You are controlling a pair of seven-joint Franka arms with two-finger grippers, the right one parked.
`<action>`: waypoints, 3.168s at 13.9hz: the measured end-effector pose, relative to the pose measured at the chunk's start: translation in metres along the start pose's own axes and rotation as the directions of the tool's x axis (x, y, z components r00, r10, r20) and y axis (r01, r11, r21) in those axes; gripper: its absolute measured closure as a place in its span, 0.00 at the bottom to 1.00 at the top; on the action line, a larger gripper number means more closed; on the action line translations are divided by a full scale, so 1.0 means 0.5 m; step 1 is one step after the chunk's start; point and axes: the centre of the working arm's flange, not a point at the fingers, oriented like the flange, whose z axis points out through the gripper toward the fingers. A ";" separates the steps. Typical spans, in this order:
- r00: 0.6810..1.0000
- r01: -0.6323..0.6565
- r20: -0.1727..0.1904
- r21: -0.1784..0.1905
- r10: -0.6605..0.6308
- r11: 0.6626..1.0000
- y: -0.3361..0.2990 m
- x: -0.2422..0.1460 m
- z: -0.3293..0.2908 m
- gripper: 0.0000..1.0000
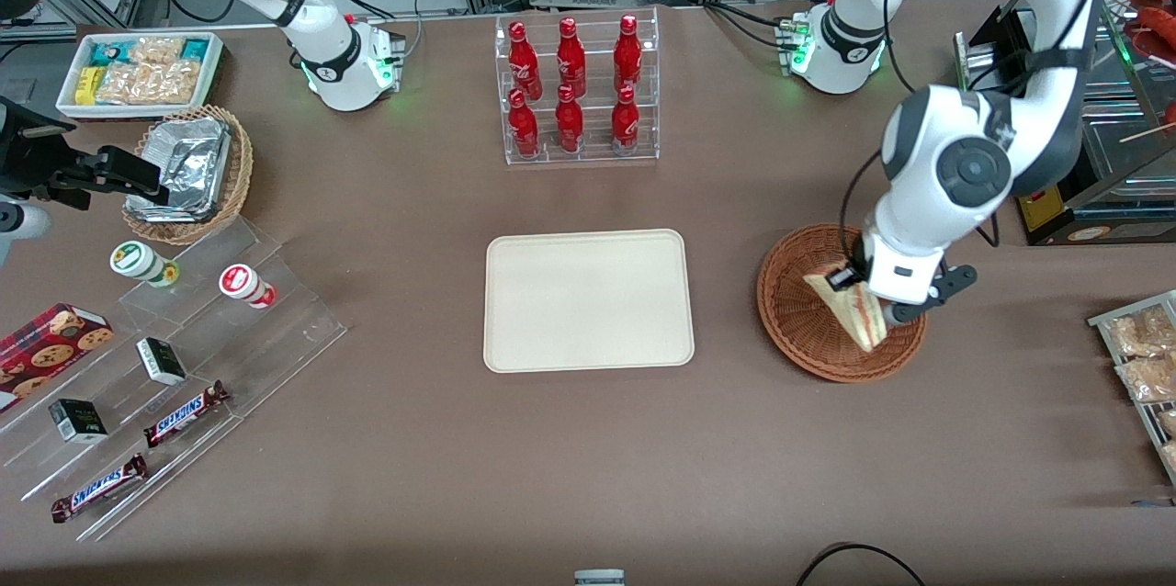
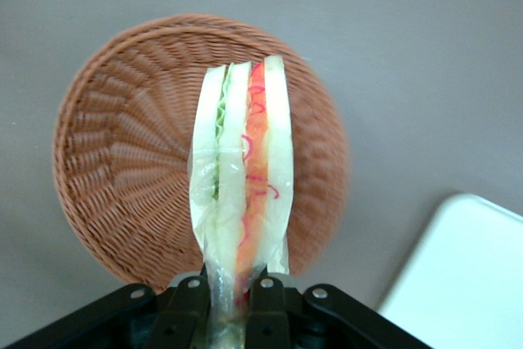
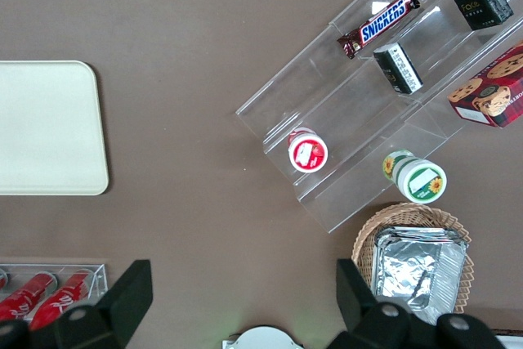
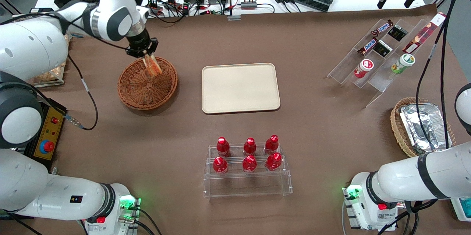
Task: Place sandwich from basket to tray
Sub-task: 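Lift the sandwich and carry it with the left gripper over the cream tray, then lower the sandwich onto the tray and open the left gripper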
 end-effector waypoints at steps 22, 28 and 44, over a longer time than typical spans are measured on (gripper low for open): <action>0.892 -0.449 0.015 -0.095 0.452 0.888 0.605 -0.438 0.269 0.85; 0.893 -0.450 -0.014 -0.035 0.450 0.892 0.603 -0.441 0.284 0.85; 0.973 -0.186 -0.151 -0.079 0.172 0.979 0.521 -0.315 -0.076 0.00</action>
